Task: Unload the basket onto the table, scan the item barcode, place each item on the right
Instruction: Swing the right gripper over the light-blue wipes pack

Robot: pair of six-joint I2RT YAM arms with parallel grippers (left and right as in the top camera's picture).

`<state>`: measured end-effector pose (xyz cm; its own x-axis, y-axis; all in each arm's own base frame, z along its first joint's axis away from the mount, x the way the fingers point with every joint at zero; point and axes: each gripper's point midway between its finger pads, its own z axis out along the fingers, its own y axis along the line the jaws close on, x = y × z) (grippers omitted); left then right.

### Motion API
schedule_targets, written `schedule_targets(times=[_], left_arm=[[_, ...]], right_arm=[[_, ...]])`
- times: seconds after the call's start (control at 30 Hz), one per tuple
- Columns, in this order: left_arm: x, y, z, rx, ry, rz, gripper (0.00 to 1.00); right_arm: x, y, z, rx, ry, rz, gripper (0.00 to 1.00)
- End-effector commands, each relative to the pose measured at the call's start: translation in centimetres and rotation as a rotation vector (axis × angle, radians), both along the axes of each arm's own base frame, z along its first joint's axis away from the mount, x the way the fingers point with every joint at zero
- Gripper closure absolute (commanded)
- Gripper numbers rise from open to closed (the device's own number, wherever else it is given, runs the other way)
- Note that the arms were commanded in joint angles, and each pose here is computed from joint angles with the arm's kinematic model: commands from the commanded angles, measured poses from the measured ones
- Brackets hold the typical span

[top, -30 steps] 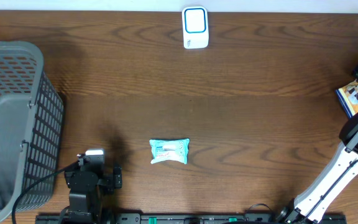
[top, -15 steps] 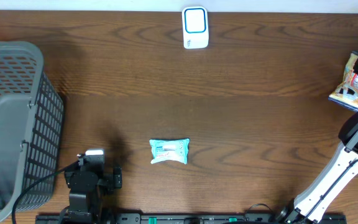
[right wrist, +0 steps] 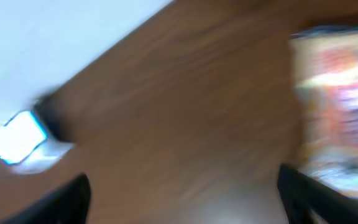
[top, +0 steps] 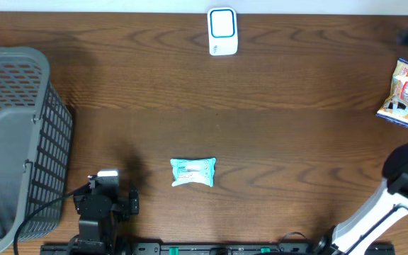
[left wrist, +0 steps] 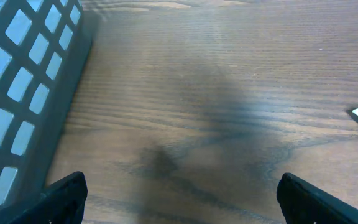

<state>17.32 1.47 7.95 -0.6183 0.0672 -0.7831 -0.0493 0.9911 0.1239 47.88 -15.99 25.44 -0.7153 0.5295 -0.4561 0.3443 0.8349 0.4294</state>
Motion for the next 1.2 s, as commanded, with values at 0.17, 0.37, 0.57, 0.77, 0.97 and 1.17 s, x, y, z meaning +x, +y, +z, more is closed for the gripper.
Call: schedule_targets(times=[0.17,0.37,0.57,0.77,0.97,1.17], left_arm=[[-0.2,0.2,-0.4,0.01,0.015,0.004,0.02],[-0.2,0.2,-0.4,0.01,0.015,0.004,0.02],[-0.2,0.2,-0.4,0.01,0.014,0.004,0.02],[-0.2,0.2,-0.4,0.01,0.014,0.004,0.02],[-0.2,0.2,-0.4,0.01,0.015,0.004,0.02],[-0.2,0.2,-0.4,0.01,0.015,0.005,0.02]], right_arm=[[-3.3,20.5,1.9,0.357,0.128,0.419,0.02],[-5.9,27.1,2.9,0.317,0.156,0.583,0.11],[-12.6,27.7,5.0,-0.005,0.222,0.601,0.13],[-16.3,32.5,6.1,-0.184,0.159,0.849,0.04],[-19.1,37.8,3.0,-0.394,0.158,1.137,0.04],[-21.7,41.3,-2.6,-0.436,0.249,1.255,0.01]])
